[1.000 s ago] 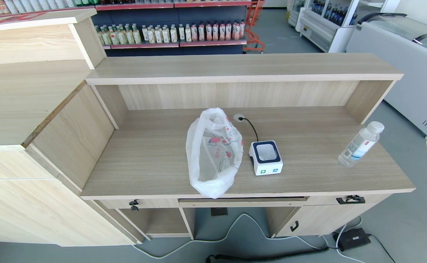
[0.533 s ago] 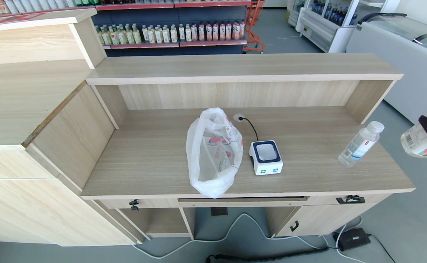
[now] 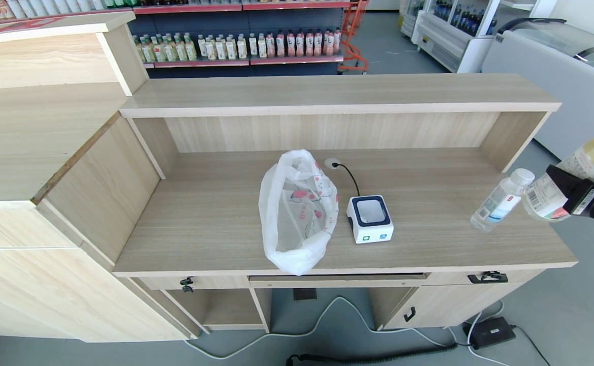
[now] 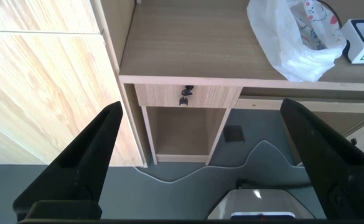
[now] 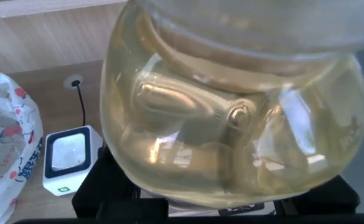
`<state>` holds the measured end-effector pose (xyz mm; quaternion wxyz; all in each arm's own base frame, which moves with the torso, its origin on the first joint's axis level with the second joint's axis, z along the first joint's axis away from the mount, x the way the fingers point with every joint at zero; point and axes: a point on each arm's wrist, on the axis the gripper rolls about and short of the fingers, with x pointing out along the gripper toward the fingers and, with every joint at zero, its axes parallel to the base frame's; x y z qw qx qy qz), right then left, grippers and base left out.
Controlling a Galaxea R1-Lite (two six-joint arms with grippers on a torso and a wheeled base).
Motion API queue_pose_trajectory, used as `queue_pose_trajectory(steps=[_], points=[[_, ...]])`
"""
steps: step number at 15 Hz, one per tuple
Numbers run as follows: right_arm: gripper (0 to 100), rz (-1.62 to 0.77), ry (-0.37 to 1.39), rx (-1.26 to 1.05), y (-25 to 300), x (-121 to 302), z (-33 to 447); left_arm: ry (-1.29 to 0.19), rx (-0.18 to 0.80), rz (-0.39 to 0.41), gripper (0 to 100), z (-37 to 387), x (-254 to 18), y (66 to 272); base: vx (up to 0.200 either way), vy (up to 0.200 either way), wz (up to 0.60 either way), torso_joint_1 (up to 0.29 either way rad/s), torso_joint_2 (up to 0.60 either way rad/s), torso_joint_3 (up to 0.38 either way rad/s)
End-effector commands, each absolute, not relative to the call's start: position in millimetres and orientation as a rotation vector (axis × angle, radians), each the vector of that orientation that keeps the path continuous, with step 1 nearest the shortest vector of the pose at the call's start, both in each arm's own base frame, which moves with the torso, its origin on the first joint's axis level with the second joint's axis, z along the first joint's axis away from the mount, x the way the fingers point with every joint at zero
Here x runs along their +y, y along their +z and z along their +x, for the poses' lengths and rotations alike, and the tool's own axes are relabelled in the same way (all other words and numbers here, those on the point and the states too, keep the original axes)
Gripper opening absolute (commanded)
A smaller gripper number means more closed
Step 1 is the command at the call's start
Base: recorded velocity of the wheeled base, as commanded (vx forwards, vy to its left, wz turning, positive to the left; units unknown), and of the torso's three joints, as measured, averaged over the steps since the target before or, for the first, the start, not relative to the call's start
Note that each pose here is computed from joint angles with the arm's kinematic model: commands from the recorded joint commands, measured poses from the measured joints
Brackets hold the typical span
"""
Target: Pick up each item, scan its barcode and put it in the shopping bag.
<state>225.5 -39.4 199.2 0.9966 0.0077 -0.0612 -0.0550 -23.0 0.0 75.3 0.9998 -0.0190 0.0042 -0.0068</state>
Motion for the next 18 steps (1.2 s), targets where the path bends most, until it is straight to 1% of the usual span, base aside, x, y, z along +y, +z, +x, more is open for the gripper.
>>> queue_pose_trajectory(steps=[1,8,11,14,15,17,18], points=[[0,0.016,-0.077,-0.111,197,-32,232,-0.014,0.008,-0.038,100,-23,0,75,0.000,0.000,0.00,0.000,0.00,0.000],[0,0.015,-0.085,-0.097,194,-32,241,-0.018,0.008,-0.028,100,-23,0,75,0.000,0.000,0.00,0.000,0.00,0.000],[0,0.020,-0.066,-0.106,196,-29,246,-0.017,0.008,-0.031,100,-23,0,75,0.000,0.200,0.00,-0.003,0.00,0.001],[0,0.057,0.008,-0.185,219,-13,270,-0.017,0.008,-0.034,100,-23,0,75,0.000,0.200,0.00,0.012,0.01,-0.001],[0,0.059,0.028,-0.192,222,-8,277,-0.017,0.008,-0.032,100,-23,0,75,0.000,0.200,0.00,-0.002,0.00,0.002],[0,0.072,0.113,-0.162,225,17,301,-0.015,0.008,-0.034,100,-23,0,75,0.000,0.200,0.00,-0.005,0.00,0.002],[0,0.074,0.155,-0.127,222,31,309,-0.014,0.008,-0.038,100,-23,0,75,0.000,0.000,0.00,0.000,0.00,0.000]])
